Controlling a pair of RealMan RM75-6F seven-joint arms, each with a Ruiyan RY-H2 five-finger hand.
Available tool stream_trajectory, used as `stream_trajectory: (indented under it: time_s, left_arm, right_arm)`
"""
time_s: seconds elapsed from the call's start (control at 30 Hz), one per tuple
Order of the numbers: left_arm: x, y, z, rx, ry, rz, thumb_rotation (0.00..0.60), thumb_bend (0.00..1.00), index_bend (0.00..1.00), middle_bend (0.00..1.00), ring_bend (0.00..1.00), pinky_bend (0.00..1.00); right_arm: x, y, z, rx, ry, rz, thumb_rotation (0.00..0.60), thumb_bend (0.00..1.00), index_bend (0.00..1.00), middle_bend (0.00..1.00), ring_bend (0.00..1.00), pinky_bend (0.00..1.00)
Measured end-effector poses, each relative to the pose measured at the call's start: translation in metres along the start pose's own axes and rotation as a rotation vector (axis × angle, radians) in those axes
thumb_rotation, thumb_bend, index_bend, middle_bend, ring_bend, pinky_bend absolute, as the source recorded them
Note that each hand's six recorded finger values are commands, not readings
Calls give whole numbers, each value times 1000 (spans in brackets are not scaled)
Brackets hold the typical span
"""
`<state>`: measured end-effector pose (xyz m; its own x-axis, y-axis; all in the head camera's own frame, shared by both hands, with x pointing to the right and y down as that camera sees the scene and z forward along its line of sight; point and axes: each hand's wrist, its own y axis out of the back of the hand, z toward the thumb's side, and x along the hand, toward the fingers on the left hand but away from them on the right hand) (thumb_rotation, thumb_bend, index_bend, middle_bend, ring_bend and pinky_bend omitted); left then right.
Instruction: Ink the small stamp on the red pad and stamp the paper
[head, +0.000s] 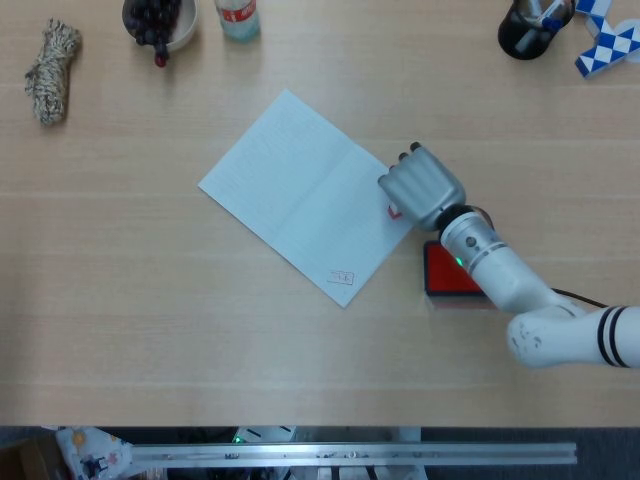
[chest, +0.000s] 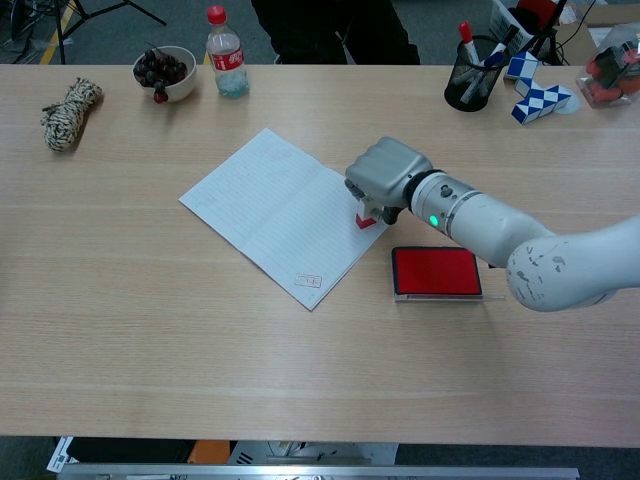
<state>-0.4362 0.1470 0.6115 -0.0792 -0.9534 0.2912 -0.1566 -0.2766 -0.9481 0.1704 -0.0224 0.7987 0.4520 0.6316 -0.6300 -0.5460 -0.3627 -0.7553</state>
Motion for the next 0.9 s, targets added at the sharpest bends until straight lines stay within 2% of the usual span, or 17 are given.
stream_trajectory:
  time_s: [0.9]
  left_arm:
    - [-1,0,-2,1,7,-1,600,192,124,107,187,168]
  right_arm:
    - [-1,-2,5,22,4,-4,600,360,715,547,413,344]
